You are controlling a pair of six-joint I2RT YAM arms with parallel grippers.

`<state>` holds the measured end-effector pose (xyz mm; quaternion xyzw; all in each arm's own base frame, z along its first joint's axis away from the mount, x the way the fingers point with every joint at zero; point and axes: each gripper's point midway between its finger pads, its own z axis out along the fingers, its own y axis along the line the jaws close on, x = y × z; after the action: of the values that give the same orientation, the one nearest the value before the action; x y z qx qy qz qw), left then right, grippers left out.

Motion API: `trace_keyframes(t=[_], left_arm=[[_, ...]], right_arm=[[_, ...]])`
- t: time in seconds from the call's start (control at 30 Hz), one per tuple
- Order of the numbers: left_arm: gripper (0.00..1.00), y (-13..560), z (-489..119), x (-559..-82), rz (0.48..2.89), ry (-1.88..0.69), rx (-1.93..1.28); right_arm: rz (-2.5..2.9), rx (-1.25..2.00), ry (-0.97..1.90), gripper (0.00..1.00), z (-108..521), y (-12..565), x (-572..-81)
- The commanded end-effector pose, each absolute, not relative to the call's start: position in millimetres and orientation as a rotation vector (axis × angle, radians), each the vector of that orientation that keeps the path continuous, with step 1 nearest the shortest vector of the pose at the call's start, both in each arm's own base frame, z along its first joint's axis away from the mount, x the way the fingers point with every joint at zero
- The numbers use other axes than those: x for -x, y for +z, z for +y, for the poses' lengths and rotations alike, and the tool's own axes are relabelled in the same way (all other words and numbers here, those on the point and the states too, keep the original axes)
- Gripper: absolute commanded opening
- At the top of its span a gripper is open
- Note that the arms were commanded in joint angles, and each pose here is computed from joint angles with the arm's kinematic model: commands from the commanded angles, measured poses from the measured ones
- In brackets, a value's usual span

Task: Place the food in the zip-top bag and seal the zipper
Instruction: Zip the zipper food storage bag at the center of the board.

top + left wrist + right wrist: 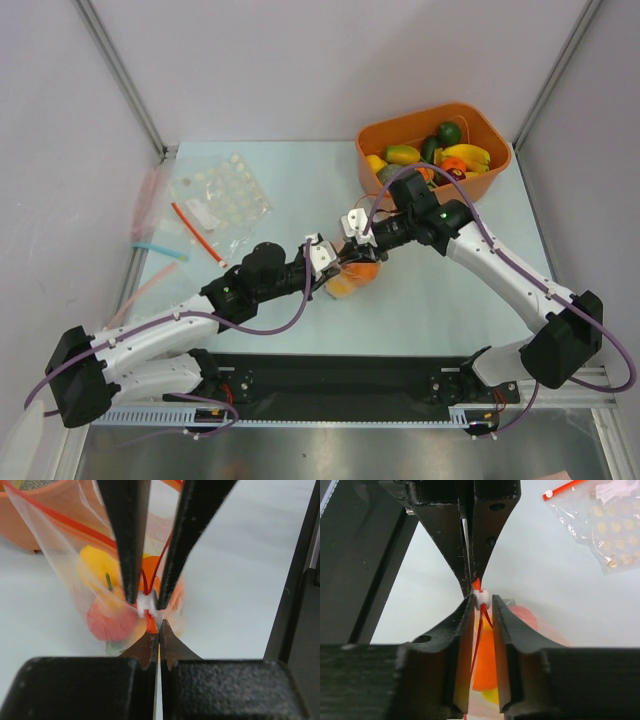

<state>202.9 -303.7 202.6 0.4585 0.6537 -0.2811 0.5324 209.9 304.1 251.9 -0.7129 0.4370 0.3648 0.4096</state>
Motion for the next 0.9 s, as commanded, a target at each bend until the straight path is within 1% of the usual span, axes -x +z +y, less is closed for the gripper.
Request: trace_keyframes(t=[0.0,0.07,0.1,0.17,0.27,0.3,0.33,0.37,0.43,0.47,0.6,0.77,0.8,0.83,0.87], left_arm=[[0.0,227,-302,-204,1.48,-0.667,-1.081],[0.0,228,-300,-205,1.481,-0.659,-1.065],[0.0,227,-297,-208,1.488,-0.641,-1.045],[0.0,229,-293,-210,1.49,-0.629,-1.018],[0.0,227,-291,-210,1.498,-0.621,-1.021],[0.02,227,-291,-210,1.5,-0.624,-1.024],[0.06,227,-291,-209,1.499,-0.63,-1.03],[0.12,227,-291,-208,1.495,-0.633,-1.031],[0.17,229,-293,-207,1.481,-0.642,-1.035],[0.22,228,-293,-206,1.479,-0.645,-1.039],[0.29,231,-298,-204,1.458,-0.667,-1.062],[0.31,237,-305,-199,1.42,-0.704,-1.09],[0.3,237,-305,-198,1.416,-0.706,-1.098],[0.26,237,-306,-198,1.413,-0.709,-1.104],[0.19,238,-306,-198,1.411,-0.71,-1.106]], right_arm=[[1.035,1.81,0.913,0.19,308,265,-209],[1.033,1.816,0.912,0.12,308,264,-209],[1.039,1.82,0.917,0.05,307,262,-208],[1.039,1.827,0.927,0.0,307,262,-206],[1.037,1.826,0.942,0.0,308,264,-205],[1.036,1.824,0.95,0.0,308,265,-205],[1.036,1.824,0.953,0.0,308,265,-205],[1.037,1.823,0.955,0.0,308,265,-204],[1.033,1.819,0.957,0.0,309,267,-205],[1.031,1.815,0.955,0.0,309,268,-205],[1.022,1.808,0.96,0.0,310,272,-204],[1.025,1.806,0.966,0.0,310,272,-203],[1.025,1.804,0.964,0.0,309,273,-203],[1.026,1.804,0.965,0.0,309,273,-203],[1.024,1.803,0.968,0.0,310,273,-203]])
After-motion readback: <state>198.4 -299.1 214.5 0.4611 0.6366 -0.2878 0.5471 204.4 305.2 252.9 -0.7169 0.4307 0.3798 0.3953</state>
